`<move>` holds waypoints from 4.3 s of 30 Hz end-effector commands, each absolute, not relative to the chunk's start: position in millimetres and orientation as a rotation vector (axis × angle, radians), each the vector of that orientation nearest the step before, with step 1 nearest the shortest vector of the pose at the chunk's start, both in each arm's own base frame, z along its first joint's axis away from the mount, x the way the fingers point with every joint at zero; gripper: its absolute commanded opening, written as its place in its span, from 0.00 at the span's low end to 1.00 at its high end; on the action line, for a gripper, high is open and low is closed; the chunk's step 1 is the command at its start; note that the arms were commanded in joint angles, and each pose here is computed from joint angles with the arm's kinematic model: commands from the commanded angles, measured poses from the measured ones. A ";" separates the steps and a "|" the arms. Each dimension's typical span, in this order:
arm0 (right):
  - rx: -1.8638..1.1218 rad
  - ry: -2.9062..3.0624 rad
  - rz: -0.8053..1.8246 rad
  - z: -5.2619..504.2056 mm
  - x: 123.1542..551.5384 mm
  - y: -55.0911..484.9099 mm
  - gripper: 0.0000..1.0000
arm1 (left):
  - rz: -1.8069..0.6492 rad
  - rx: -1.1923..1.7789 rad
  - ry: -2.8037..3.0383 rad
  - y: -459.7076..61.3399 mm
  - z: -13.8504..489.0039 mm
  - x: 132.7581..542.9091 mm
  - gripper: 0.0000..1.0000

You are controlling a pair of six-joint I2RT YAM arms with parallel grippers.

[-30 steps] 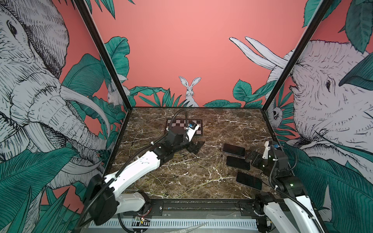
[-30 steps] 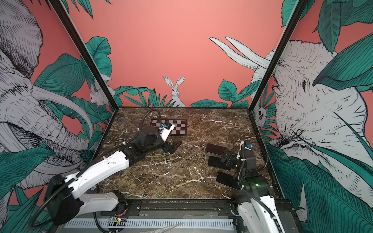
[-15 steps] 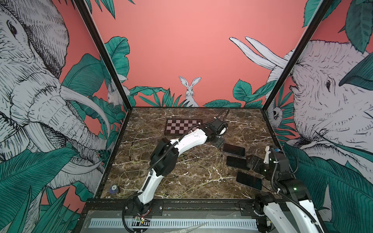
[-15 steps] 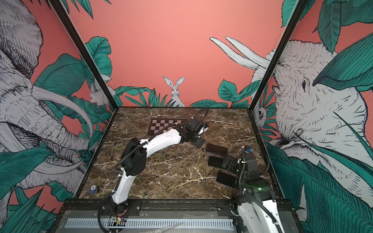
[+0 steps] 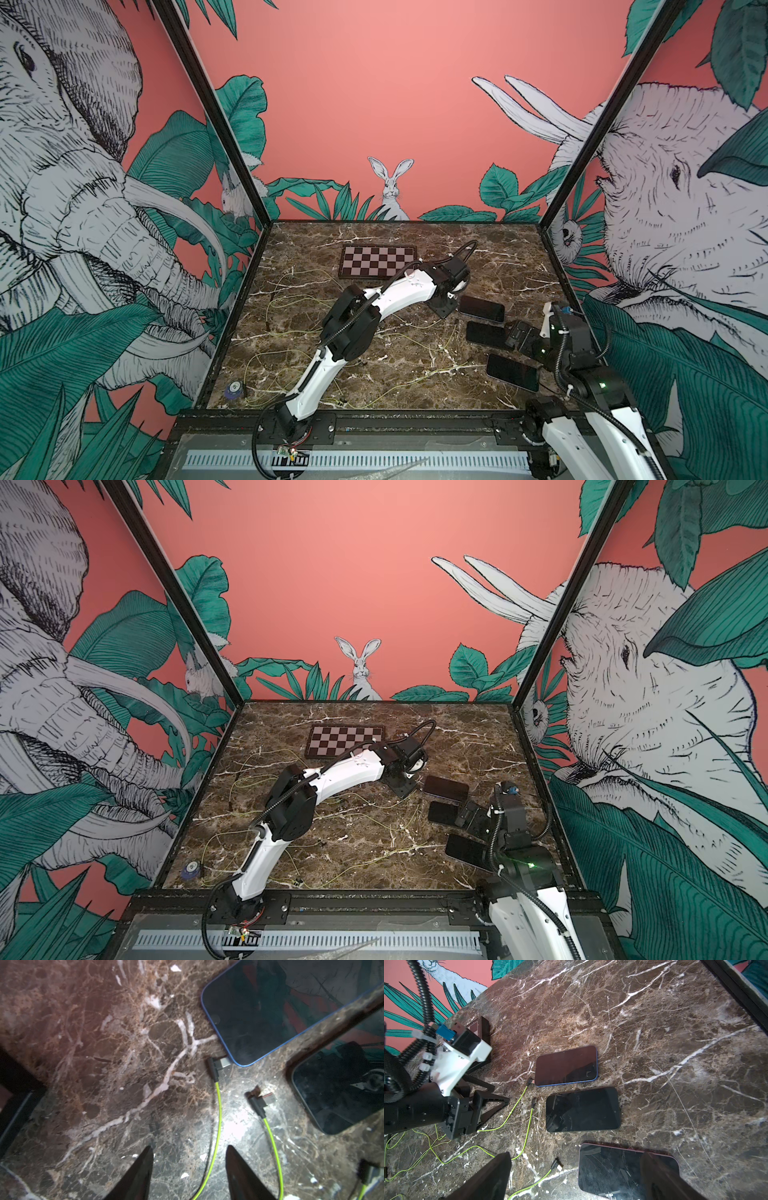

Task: Plug wired earphones into phones
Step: Pick up the wired earphone from the center of the board.

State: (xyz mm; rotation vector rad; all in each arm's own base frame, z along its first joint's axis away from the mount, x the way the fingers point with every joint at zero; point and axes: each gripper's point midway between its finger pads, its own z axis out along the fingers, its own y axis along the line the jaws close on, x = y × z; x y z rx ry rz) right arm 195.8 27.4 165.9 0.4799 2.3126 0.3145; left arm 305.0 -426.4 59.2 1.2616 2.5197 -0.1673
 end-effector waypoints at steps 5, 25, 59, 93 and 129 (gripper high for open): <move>0.491 2.319 0.331 162.3 203.6 30.7 0.99 | -0.193 1.328 2.547 -436.6 49.9 287.6 0.55; 0.471 2.305 0.303 165.6 205.9 27.6 0.99 | -0.137 1.366 2.621 -434.2 18.4 284.4 0.41; 0.483 2.050 0.482 230.8 215.6 36.6 0.91 | 0.024 1.462 2.599 -431.3 -3.0 275.3 0.01; -0.165 1.953 1.028 329.2 227.0 143.7 0.61 | -0.430 1.163 1.708 -407.4 256.0 246.2 0.00; -0.247 2.113 1.100 291.5 258.5 173.5 0.10 | -0.329 1.196 1.528 -416.6 270.2 229.1 0.00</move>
